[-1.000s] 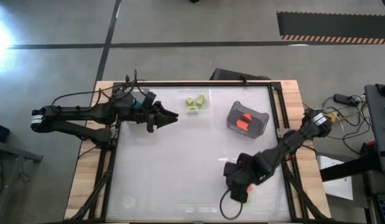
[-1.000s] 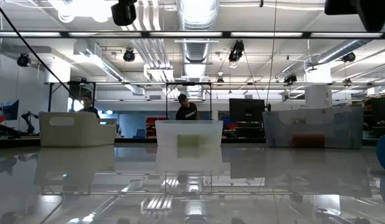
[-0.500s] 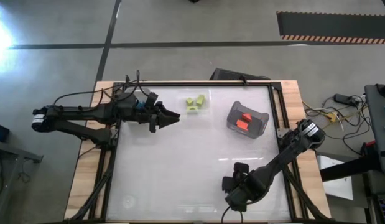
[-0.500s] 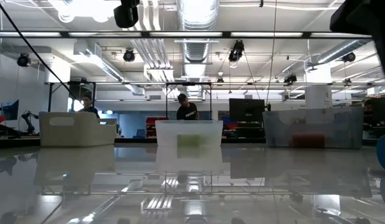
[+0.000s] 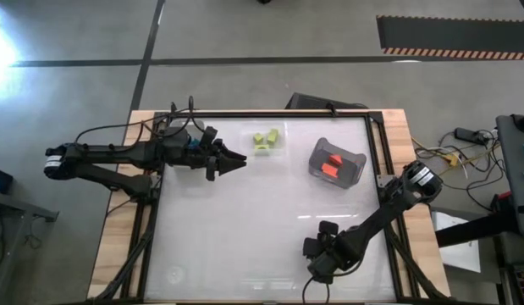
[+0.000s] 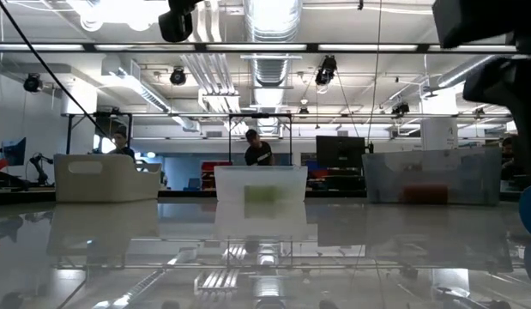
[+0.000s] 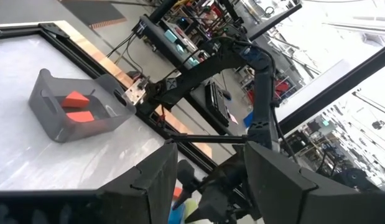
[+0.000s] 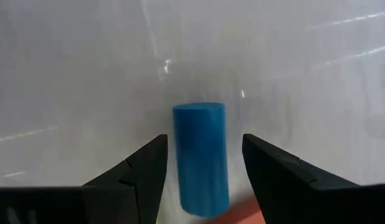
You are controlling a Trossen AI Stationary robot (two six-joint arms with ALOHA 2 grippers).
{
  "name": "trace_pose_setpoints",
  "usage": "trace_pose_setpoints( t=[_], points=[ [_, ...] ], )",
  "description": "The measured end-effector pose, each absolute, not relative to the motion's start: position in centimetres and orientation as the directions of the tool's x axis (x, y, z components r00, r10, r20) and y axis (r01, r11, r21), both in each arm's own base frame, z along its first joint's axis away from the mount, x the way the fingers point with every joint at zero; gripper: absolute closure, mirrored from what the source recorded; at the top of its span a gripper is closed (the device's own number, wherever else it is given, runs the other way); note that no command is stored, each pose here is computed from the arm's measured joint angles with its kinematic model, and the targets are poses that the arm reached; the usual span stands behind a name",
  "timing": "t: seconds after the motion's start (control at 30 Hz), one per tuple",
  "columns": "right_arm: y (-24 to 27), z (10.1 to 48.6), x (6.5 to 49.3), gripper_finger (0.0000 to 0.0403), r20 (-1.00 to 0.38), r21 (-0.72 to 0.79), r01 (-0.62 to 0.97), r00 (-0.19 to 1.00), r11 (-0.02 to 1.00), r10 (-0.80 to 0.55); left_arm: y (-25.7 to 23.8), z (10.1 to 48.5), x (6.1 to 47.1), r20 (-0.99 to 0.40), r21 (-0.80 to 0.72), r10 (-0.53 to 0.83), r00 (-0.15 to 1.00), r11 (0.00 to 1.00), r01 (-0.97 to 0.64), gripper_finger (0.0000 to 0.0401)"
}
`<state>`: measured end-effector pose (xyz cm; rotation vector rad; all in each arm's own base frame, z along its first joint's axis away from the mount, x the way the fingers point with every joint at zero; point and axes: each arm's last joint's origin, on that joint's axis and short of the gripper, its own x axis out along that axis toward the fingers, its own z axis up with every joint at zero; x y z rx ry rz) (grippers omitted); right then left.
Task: Sort & place blocks by color
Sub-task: Put the blue block into the gray bin
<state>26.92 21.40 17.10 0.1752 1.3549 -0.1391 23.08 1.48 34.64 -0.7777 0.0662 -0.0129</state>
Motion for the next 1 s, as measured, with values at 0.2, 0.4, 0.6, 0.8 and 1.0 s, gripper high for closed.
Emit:
trace_pose_setpoints(
  t=[0.2,0.4,0.6,0.8,1.0],
  points=[
    [21.2,15.5,26.6,0.0208,-0.972,0.080,0.224,0.233,0.971,0.026,1.5,34.6,23.1,-0.055,-0.703,-0.036,0.998,0.711,-0.013,0.0230],
    [20.9,14.8,26.4,0.0260,-0.972,0.088,0.269,0.233,0.959,0.024,1.5,34.6,23.1,-0.055,-0.703,-0.036,0.998,0.711,-0.013,0.0230],
    [21.0,15.1,26.7,0.0284,-0.966,0.114,0.294,0.255,0.949,0.037,1.5,34.6,23.1,-0.055,-0.702,-0.036,0.998,0.712,-0.013,0.0230],
    [20.4,17.7,27.7,0.0284,-0.928,0.168,0.389,0.373,0.906,0.012,1.5,34.6,23.1,-0.055,-0.691,-0.036,0.998,0.722,-0.012,0.0230],
    [18.2,21.9,27.3,0.0284,-0.830,0.213,0.464,0.550,0.860,-0.091,1.5,34.7,23.1,-0.052,-0.680,-0.036,0.998,0.733,-0.009,0.0230]
  ],
)
